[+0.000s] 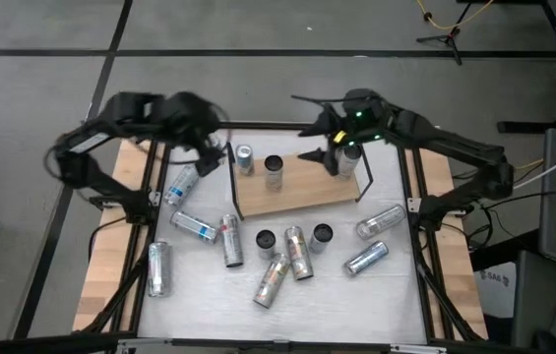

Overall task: Place canned beverage on shelf
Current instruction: Put the white-pink soda can on the shelf

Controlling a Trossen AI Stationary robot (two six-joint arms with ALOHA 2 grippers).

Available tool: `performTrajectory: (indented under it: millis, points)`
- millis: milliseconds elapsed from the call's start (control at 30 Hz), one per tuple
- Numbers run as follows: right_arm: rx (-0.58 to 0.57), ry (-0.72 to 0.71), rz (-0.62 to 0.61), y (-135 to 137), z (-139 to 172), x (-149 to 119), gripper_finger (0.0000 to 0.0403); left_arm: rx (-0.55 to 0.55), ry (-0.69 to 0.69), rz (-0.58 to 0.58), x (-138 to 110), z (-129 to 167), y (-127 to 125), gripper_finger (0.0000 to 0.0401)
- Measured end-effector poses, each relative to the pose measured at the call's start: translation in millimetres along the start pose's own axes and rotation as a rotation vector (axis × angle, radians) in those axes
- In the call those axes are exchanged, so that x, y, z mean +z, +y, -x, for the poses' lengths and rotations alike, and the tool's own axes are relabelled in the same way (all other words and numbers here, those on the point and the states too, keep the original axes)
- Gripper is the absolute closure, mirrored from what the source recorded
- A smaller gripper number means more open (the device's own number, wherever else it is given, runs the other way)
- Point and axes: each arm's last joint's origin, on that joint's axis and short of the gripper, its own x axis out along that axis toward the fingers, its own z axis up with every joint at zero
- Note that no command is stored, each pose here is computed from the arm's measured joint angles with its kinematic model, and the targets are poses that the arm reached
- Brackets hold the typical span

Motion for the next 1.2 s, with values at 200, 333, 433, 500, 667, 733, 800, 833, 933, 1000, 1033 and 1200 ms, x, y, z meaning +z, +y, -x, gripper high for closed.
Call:
performTrajectory:
  millis: [200, 333, 433, 500, 667, 733, 800, 833, 933, 1000, 1033, 1200]
  points:
    - [0.018, 0.026, 0.045, 8.6, -37.4, -5.6, 0.0100, -0.057, -0.143, 0.039, -56.0, 0.8, 0.1, 0.0060]
    - [-0.012, 0.062, 0.051, 5.4, -58.8, -13.3, 0.0100, -0.105, -0.232, 0.043, -85.2, -13.3, -2.3, 0.0060]
    - [-0.013, 0.067, 0.049, 1.9, -72.5, -17.8, 0.0100, -0.124, -0.265, 0.044, -102.6, -28.4, -4.1, 0.0060]
    - [-0.015, 0.069, 0.049, -0.3, -81.1, -20.7, 0.0100, -0.129, -0.275, 0.045, -111.1, -37.8, -5.1, 0.0060]
    - [-0.013, 0.093, 0.043, -4.6, -99.3, -29.7, 0.0100, -0.127, -0.260, 0.040, -123.2, -61.5, -9.6, 0.0060]
    - [-0.012, 0.109, 0.039, -5.7, -104.3, -33.3, 0.0100, -0.128, -0.263, 0.040, -125.4, -67.8, -11.1, 0.0060]
    - [-0.025, 0.123, 0.036, -7.1, -108.8, -36.5, 0.0100, -0.131, -0.272, 0.043, -127.0, -73.6, -12.6, 0.0060]
    - [-0.034, 0.132, 0.035, -7.8, -111.0, -38.2, 0.0100, -0.130, -0.269, 0.042, -128.3, -76.3, -13.1, 0.0060]
    - [-0.068, 0.151, 0.054, -9.9, -115.0, -41.6, 0.0100, -0.131, -0.271, 0.043, -129.0, -78.1, -13.5, 0.0060]
    - [-0.081, 0.166, 0.068, -10.5, -115.8, -43.2, 0.0100, -0.133, -0.277, 0.045, -128.5, -77.8, -13.6, 0.0060]
    - [-0.089, 0.167, 0.078, -10.9, -116.6, -43.6, 0.0100, -0.133, -0.278, 0.045, -128.3, -77.8, -13.7, 0.0060]
    - [-0.101, 0.174, 0.093, -11.5, -117.4, -44.5, 0.0100, -0.134, -0.280, 0.046, -128.1, -77.8, -13.8, 0.0060]
